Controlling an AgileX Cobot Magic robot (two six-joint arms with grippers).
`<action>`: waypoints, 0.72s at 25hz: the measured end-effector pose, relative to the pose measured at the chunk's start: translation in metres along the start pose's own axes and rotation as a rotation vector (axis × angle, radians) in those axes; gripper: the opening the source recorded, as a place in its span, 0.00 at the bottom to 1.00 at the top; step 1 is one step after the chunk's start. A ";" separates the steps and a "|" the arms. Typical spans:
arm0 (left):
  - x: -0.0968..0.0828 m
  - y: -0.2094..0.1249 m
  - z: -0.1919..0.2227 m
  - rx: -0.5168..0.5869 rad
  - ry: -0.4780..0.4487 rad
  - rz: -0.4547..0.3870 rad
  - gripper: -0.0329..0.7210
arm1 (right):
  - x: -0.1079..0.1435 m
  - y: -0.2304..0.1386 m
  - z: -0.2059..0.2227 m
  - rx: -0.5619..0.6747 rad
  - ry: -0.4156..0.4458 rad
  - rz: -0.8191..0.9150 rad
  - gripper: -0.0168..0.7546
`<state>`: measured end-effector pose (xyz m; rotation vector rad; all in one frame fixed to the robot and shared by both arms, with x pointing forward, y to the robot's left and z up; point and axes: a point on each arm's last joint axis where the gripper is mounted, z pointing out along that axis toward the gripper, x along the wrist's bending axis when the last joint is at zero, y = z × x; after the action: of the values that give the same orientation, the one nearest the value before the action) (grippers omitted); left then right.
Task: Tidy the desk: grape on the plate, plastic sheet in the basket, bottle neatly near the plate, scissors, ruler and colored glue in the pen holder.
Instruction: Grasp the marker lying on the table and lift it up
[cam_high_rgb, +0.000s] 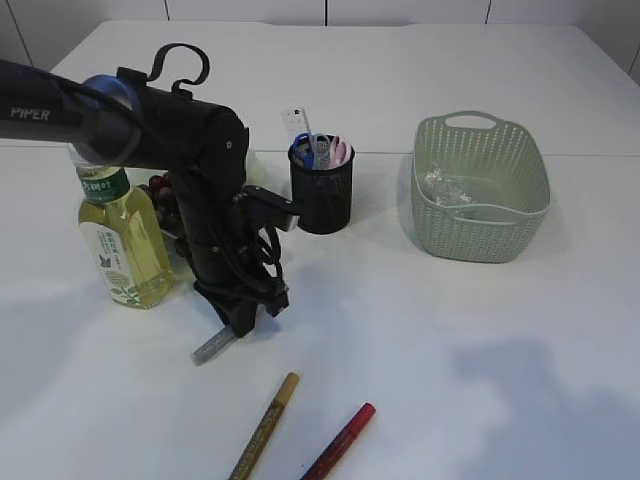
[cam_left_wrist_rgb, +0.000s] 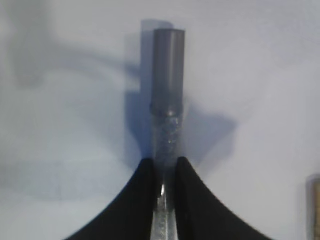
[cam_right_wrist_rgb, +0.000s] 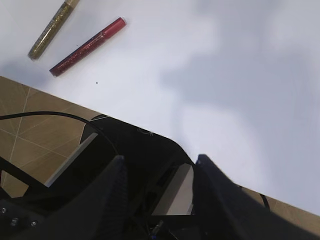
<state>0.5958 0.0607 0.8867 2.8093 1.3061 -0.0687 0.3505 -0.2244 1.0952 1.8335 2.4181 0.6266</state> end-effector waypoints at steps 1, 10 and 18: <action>-0.001 0.000 0.000 0.005 -0.009 -0.005 0.15 | 0.000 0.000 0.000 0.000 0.002 0.001 0.48; -0.007 0.000 -0.021 -0.038 -0.063 -0.058 0.15 | 0.000 0.000 0.000 0.001 0.003 0.001 0.48; -0.016 -0.009 -0.055 -0.165 -0.111 -0.100 0.15 | 0.000 0.000 0.000 0.001 0.003 0.001 0.48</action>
<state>0.5798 0.0581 0.9427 2.5644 1.3596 -0.1137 0.3503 -0.2241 1.0952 1.8358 2.4198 0.6296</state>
